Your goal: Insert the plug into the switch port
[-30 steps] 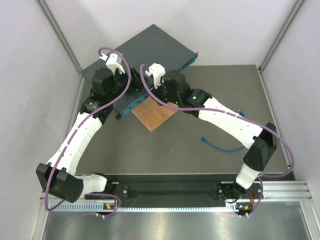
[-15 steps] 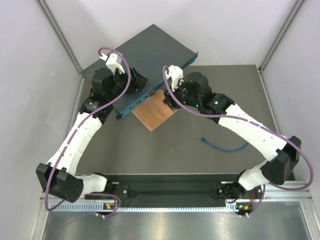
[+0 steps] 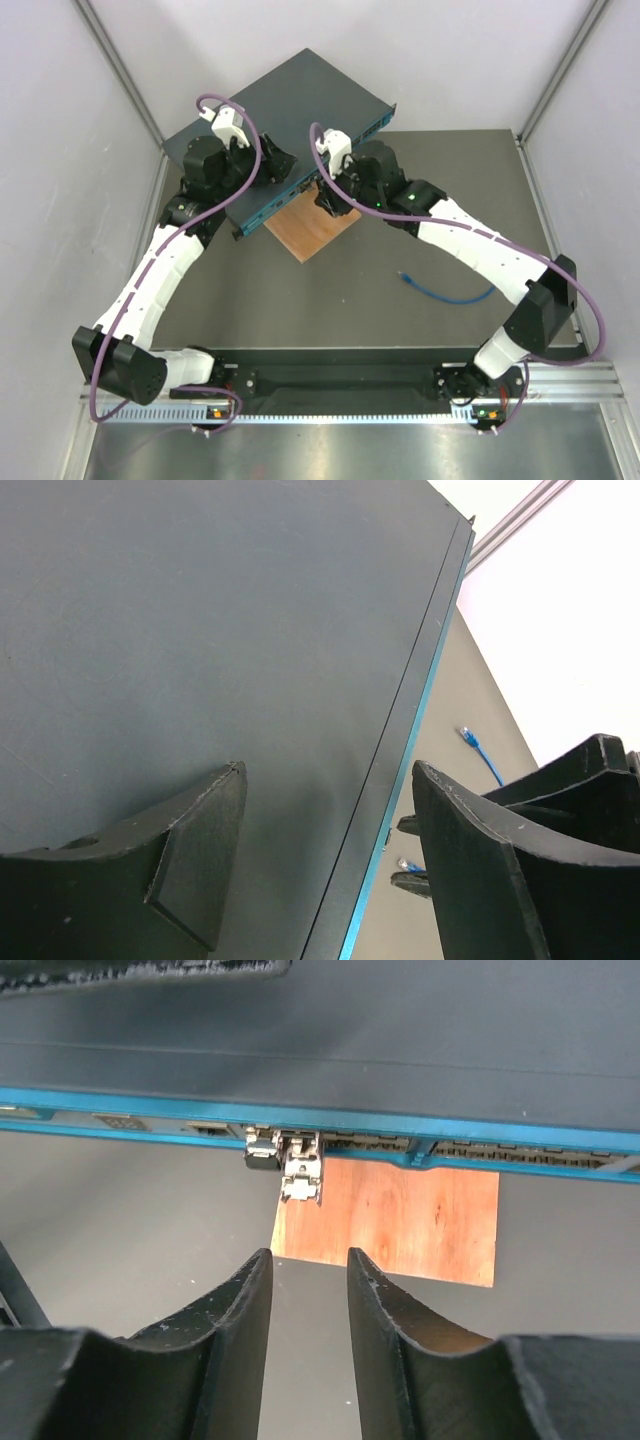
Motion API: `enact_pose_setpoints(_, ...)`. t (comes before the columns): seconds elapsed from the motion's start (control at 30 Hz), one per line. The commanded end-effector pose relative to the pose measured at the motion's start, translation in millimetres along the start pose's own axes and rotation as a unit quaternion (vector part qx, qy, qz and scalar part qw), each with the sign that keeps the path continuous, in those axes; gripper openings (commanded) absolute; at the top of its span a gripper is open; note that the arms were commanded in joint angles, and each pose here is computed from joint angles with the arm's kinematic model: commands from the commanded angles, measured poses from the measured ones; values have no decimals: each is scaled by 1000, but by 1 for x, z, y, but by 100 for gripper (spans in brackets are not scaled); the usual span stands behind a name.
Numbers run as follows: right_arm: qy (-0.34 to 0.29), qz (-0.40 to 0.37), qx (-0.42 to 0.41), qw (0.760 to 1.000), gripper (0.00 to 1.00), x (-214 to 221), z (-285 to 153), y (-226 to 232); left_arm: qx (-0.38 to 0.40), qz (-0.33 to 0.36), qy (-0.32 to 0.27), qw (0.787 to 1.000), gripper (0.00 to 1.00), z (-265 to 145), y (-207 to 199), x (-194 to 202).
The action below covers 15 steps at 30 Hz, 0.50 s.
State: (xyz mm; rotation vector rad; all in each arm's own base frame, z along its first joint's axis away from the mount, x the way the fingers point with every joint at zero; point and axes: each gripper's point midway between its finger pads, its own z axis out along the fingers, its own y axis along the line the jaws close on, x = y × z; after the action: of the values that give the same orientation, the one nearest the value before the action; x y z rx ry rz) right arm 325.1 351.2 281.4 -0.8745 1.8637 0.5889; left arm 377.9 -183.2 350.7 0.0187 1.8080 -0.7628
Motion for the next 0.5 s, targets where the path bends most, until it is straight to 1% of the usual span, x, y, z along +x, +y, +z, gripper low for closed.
enact_pose_setpoints(0.0, -62, 3, 4, 998, 34, -44, -4, -3, -8, -6, 15, 1000, 73, 3, 7, 10)
enact_pose_setpoints(0.27, -70, 3, 15, 997, 29, -51, 5, -8, -9, -6, 16, 1000, 72, 2, 8, 11)
enact_pose_setpoints(0.3, -73, 18, 17, 997, 28, -52, 6, -8, -9, -6, 16, 1000, 72, 2, 8, 11)
enact_pose_setpoints(0.47, -79, 23, 17, 996, 22, -55, 11, -9, -7, -6, 15, 1000, 72, 1, 7, 10)
